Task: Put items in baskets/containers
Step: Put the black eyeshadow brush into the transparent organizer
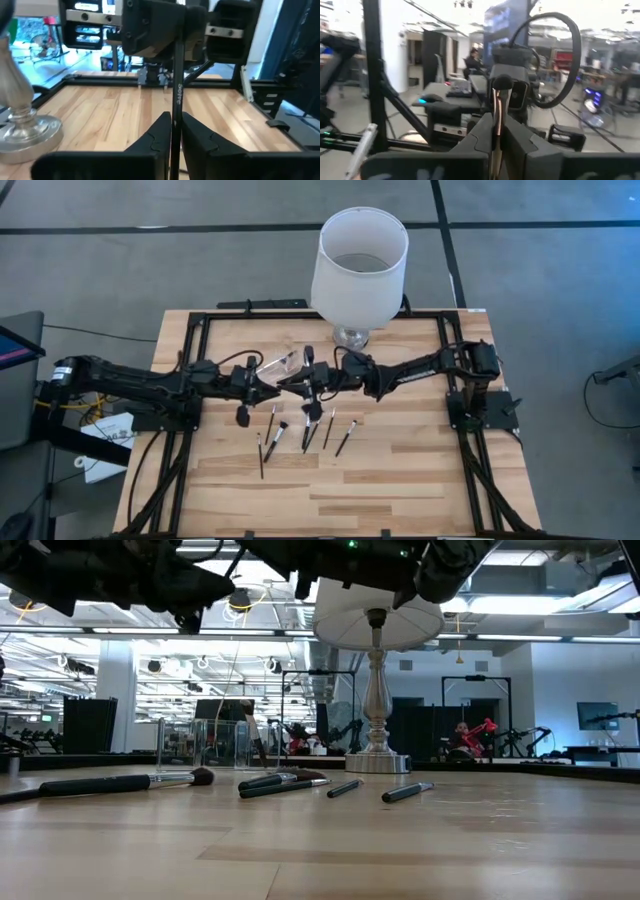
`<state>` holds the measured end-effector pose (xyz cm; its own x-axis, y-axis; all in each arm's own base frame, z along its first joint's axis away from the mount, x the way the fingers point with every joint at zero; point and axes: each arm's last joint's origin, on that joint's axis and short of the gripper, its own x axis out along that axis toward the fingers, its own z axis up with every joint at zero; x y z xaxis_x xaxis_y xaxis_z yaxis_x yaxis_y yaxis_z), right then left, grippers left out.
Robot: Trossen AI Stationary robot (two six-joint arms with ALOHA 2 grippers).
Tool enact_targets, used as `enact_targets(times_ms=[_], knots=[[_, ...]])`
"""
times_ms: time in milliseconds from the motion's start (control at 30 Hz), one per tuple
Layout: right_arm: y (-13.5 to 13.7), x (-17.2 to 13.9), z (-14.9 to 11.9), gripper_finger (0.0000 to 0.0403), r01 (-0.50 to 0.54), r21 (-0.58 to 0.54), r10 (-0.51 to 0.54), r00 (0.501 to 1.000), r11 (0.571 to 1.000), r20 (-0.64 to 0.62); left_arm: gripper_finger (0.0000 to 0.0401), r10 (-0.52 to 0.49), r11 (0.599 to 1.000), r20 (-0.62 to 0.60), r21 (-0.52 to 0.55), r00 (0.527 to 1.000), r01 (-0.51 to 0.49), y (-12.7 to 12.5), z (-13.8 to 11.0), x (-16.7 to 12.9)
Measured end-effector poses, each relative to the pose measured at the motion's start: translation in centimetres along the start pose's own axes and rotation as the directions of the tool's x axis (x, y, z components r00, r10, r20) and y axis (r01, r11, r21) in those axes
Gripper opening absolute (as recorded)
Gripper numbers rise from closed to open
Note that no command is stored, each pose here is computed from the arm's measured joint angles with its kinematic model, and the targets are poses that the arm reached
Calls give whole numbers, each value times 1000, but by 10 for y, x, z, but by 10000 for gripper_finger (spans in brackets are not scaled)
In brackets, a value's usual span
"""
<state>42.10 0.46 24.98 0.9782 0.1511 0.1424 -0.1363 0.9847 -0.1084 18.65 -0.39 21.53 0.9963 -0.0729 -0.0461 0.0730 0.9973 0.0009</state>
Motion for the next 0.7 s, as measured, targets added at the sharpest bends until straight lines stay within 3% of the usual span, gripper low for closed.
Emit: enact_targets(times_ms=[167,433,700], knots=[[6,1,-2,13,93,3,-92,995,996,-35,59,61,998,-27,0,998,-61,2,-5,3],[8,3,-6,8,224,-9,-223,967,975,-121,140,196,981,-51,7,979,-196,6,-7,3],[18,15,4,9,362,-238,-422,858,901,-292,192,366,931,-72,23,928,-365,11,-9,2]])
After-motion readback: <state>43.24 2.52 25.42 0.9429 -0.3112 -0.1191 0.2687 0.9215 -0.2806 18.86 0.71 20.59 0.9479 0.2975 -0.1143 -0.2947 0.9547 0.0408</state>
